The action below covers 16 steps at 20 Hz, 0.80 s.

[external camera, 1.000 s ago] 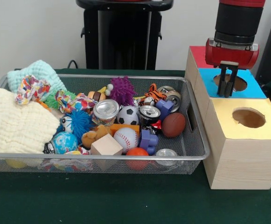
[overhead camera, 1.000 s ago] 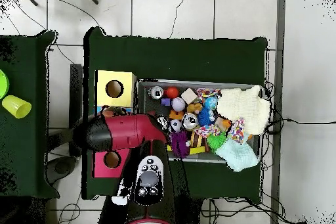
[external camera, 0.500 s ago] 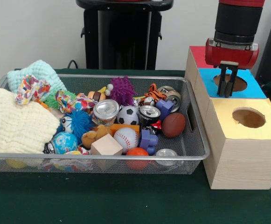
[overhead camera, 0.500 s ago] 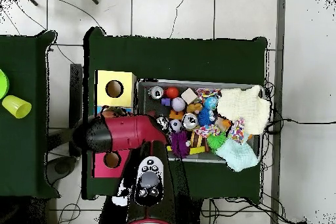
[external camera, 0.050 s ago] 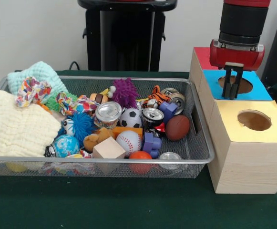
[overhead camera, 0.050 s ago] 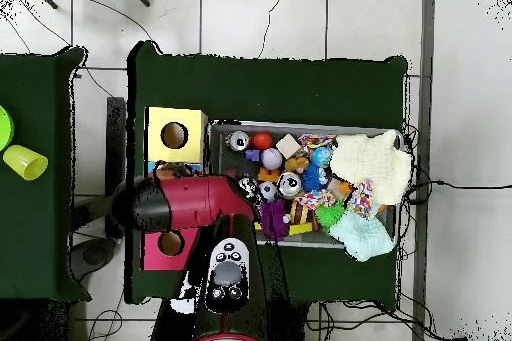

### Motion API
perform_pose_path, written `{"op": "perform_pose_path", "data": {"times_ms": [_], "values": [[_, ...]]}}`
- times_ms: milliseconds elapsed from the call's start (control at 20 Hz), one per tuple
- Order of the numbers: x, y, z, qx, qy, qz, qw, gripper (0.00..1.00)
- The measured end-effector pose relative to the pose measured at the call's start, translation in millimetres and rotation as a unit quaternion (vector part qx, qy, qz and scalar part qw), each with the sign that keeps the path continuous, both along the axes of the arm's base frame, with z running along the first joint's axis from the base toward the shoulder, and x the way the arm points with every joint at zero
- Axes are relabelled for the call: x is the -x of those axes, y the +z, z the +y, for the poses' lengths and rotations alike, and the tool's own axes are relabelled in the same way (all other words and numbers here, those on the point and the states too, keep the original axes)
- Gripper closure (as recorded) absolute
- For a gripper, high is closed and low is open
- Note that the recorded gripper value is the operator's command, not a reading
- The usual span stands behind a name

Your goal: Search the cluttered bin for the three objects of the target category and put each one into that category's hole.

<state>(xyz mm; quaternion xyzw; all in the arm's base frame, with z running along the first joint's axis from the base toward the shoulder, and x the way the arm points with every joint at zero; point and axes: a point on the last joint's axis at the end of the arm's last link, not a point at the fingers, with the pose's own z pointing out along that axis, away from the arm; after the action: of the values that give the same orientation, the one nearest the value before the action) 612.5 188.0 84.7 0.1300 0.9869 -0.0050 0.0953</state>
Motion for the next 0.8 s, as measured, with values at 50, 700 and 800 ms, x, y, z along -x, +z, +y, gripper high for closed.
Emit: {"op": "perform_pose_path", "data": {"times_ms": [50,700,800], "values": [[-0.1,0.0,-0.3,0.000,0.000,0.000,1.0000,1.00],[-5.7,37.5,-12.5,-0.001,-0.013,0.006,0.9999,1.00],[-5.0,55.7,-20.2,-0.001,-0.022,0.025,0.9994,1.00]]}}
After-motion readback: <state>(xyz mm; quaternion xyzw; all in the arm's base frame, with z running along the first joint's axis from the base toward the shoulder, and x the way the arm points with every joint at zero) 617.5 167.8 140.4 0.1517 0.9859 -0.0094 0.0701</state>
